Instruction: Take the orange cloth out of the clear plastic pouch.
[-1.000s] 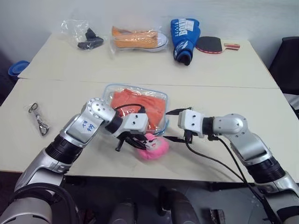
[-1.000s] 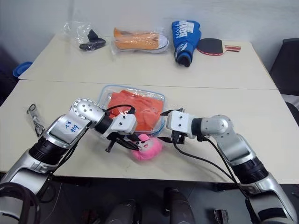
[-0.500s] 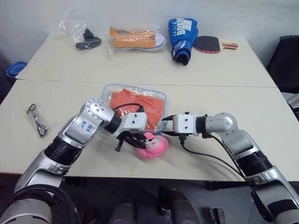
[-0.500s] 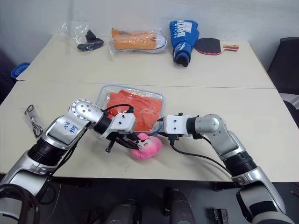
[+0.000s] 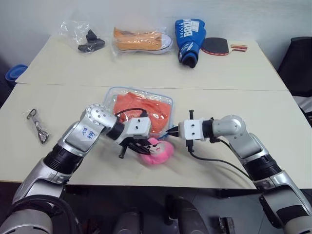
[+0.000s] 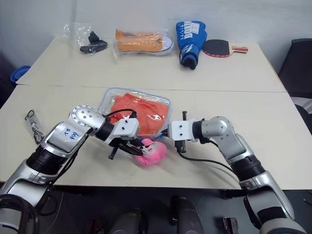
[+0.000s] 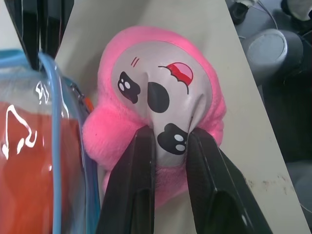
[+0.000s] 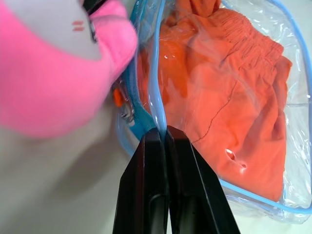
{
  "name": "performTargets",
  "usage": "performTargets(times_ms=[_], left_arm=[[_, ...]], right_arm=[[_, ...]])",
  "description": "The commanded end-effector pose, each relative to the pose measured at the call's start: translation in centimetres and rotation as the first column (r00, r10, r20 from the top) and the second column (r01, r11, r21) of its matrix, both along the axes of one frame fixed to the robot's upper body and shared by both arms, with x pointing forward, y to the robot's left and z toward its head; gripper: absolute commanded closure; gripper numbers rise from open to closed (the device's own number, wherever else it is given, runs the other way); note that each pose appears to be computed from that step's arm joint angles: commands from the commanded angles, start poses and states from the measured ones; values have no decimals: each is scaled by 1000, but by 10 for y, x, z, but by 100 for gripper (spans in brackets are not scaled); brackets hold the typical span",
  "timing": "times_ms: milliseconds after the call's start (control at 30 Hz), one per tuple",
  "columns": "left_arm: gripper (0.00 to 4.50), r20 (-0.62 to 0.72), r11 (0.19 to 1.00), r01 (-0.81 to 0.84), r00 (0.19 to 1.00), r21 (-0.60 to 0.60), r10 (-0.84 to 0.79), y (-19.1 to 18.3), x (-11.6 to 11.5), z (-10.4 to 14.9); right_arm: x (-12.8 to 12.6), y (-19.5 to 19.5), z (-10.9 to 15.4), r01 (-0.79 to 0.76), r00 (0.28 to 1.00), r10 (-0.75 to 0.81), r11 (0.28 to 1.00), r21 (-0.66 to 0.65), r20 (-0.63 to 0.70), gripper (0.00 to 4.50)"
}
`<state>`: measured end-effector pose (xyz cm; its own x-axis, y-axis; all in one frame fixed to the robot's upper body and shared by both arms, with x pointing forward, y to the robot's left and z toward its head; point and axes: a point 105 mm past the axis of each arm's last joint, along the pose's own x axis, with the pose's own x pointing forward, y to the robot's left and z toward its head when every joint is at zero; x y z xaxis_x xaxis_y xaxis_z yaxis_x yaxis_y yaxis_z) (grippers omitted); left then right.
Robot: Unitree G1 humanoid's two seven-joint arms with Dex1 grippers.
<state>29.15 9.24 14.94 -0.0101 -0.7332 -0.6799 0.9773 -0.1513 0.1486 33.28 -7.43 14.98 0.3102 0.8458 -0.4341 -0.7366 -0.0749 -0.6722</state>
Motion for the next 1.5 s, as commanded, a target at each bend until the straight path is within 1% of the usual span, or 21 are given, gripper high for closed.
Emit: performTargets(times_ms=[33, 133, 267, 367, 433, 533, 567, 667, 700, 800, 867, 967, 1067, 1133, 1233, 1267, 1300, 1433, 1500], left_arm=[[363, 43, 999, -51, 998, -18, 51, 16, -3, 12], [363, 42, 993, -118, 992, -31, 119, 35, -6, 18], [363, 12, 963, -262, 965, -65, 264, 71, -13, 33], [363, -5, 914, -397, 918, -81, 398, 107, -15, 44], [363, 15, 864, -498, 866, -72, 500, 138, -11, 49], [363, 28, 838, -539, 840, -83, 542, 152, -10, 53], [363, 28, 841, -533, 843, -92, 538, 150, -9, 54], [363, 1, 889, -434, 899, -150, 439, 116, -13, 54], [363, 1, 909, -378, 923, -179, 384, 99, -14, 53], [363, 7, 933, -263, 962, -246, 273, 56, -9, 52], [363, 1, 937, -223, 973, -268, 232, 39, -6, 52], [363, 2, 955, -128, 991, -269, 134, 16, -9, 52], [300, -20, 964, -43, 999, -261, 39, 2, -16, 49], [237, -14, 971, 3, 1000, -241, -7, -3, -19, 46], [147, 3, 982, 66, 998, -177, -67, -6, -22, 36], [107, 1, 983, 81, 997, -162, -82, -7, -23, 33], [84, 9, 985, 109, 994, -133, -109, -7, -24, 28], [84, 10, 981, 171, 985, -87, -171, -13, -24, 16], [84, 35, 979, 198, 980, -52, -197, -17, -23, 10]], right_arm=[[1, -18, 15, -10, 997, 13, 999, -43, 70, 448], [-4, -33, 14, -28, 996, 35, 996, -87, 78, 448], [-10, -53, 14, -37, 995, 49, 990, -135, 91, 448], [-16, -67, 15, -41, 994, 56, 987, -154, 93, 448], [-20, -77, 16, -41, 995, 56, 985, -168, 87, 448], [-21, -81, 16, -34, 996, 45, 987, -156, 73, 448], [-20, -79, 17, -32, 997, 42, 989, -141, 67, 448], [-19, -65, 19, -36, 998, 39, 997, -73, 43, 448], [-18, -60, 19, -37, 998, 40, 998, -58, 40, 448], [-16, -52, 18, -35, 999, 37, 999, -41, 31, 448], [-15, -51, 17, -20, 1000, 21, 999, -39, 17, 448], [-14, -53, 16, 0, 1000, 1, 998, -55, 22, 385], [-12, -55, 16, 14, 999, -11, 998, -61, 36, 285], [-13, -56, 15, 17, 999, -15, 998, -61, 34, 215], [-13, -57, 14, 23, 999, -21, 998, -62, 34, 214], [-13, -57, 14, 25, 999, -23, 998, -62, 35, 214], [-13, -57, 13, 26, 999, -23, 998, -63, 36, 214], [-12, -56, 12, 28, 999, -26, 998, -63, 41, 214], [-11, -55, 12, 28, 999, -26, 998, -63, 43, 214]])
